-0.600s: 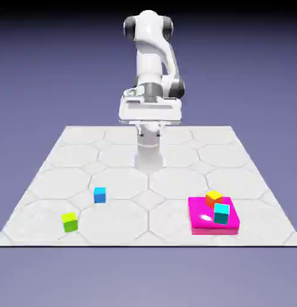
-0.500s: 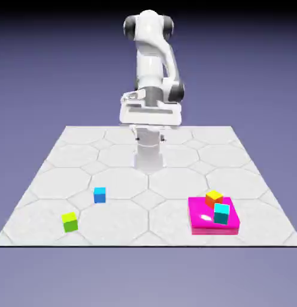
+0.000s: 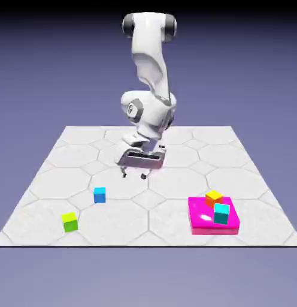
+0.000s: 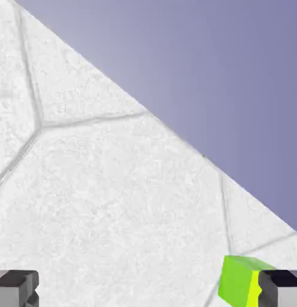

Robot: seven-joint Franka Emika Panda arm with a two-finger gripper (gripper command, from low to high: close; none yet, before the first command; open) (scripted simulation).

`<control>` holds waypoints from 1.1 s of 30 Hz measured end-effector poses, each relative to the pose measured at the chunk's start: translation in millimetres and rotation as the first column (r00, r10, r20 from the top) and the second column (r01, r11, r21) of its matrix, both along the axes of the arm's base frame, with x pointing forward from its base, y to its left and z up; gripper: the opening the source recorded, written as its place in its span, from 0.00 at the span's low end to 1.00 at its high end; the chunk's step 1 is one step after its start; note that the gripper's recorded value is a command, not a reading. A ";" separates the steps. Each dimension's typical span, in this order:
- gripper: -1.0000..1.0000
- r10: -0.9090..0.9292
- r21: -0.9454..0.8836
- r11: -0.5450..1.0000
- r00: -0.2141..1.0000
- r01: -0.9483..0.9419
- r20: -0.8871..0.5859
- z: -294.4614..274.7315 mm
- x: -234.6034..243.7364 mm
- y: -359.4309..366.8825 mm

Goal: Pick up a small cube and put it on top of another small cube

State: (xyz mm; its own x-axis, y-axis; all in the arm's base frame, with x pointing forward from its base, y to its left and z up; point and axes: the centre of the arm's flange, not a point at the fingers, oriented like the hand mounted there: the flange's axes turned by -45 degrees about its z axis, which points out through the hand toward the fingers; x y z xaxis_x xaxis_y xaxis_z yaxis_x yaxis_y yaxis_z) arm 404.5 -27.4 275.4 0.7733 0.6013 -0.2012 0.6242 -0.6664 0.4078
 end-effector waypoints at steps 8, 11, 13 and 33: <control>0.50 0.139 -0.246 0.945 0.945 -0.216 -0.295 -61.5 -11.9 -38.7; 0.50 0.176 -0.314 0.896 0.902 -0.313 -0.394 -81.4 -15.7 -53.3; 0.50 0.196 -0.352 0.856 0.869 -0.378 -0.454 -93.8 -17.7 -63.3; 0.50 0.283 -0.507 0.237 0.558 -0.829 -0.780 -202.4 -8.2 -132.5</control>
